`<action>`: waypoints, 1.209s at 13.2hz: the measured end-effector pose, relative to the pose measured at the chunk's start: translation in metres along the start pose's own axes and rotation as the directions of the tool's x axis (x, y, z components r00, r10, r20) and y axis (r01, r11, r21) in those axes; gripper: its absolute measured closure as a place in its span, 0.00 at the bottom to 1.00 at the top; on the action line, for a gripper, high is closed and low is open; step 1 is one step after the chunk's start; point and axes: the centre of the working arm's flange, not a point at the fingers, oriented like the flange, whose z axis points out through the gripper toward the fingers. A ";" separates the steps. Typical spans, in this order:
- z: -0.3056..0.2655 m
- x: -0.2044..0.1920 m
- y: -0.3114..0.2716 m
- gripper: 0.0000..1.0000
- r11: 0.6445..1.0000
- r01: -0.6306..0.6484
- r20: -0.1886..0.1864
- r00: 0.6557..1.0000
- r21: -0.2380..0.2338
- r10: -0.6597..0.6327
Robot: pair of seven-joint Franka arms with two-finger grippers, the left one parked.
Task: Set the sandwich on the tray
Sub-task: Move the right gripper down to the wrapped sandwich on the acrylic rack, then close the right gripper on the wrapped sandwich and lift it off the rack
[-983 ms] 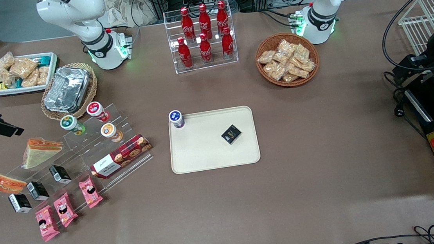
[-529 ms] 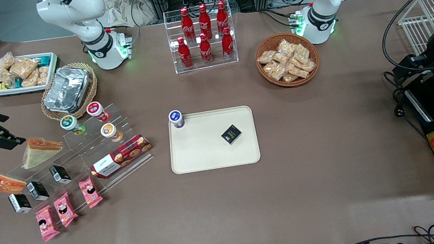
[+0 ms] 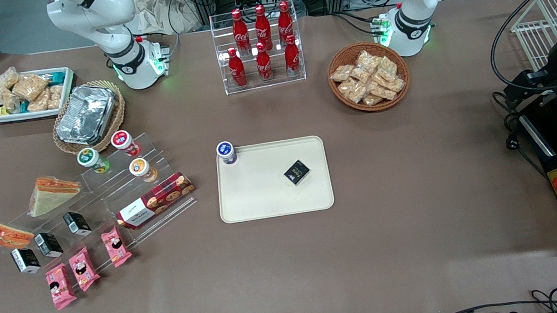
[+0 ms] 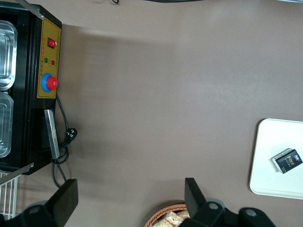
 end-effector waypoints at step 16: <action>0.115 0.106 -0.016 0.00 0.769 -0.635 0.102 0.772 0.074 0.628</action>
